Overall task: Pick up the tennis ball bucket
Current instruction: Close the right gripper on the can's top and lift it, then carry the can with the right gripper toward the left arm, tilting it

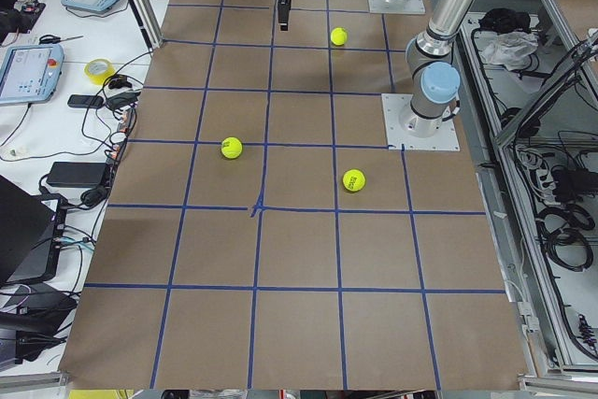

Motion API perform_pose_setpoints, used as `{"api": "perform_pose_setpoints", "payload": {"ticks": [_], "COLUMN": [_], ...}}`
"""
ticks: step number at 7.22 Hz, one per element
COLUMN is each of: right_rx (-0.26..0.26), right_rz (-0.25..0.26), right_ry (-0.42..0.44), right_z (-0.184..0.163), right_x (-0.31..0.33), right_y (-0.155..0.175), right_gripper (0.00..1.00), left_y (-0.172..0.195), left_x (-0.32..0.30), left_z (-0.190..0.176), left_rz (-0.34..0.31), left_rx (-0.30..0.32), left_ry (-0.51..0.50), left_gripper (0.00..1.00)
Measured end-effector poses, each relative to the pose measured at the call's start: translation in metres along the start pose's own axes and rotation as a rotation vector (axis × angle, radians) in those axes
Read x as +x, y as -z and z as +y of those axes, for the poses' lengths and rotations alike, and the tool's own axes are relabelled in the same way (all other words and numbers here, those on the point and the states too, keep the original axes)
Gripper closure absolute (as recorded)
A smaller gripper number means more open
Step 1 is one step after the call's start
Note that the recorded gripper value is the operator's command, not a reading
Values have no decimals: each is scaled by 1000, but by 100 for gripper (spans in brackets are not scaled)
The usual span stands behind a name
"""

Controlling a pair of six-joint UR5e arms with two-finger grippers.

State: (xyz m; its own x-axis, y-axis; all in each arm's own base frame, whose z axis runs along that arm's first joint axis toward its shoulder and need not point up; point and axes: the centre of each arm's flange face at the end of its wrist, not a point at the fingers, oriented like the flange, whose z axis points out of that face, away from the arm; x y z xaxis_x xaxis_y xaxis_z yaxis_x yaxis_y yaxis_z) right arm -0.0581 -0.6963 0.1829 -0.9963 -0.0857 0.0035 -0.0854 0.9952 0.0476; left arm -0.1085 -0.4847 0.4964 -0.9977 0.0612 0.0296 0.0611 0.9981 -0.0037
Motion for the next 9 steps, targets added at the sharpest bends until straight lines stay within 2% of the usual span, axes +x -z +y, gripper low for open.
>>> {"api": "perform_pose_setpoints", "payload": {"ticks": [5, 7, 9], "right_rx": [55, 88, 114], "right_rz": [-10, -33, -21], "right_ry": [9, 93, 261], "right_z": [-1, -2, 6], "right_x": [-14, -75, -182], "right_y": [43, 68, 90], "right_gripper": [18, 18, 18], "left_y": [1, 1, 2], "left_x": [-1, -1, -3], "left_z": [0, -1, -1], "left_rz": [1, 1, 1], "left_rx": [2, 3, 5], "left_ry": [2, 3, 6], "left_gripper": [0, 0, 0]}}
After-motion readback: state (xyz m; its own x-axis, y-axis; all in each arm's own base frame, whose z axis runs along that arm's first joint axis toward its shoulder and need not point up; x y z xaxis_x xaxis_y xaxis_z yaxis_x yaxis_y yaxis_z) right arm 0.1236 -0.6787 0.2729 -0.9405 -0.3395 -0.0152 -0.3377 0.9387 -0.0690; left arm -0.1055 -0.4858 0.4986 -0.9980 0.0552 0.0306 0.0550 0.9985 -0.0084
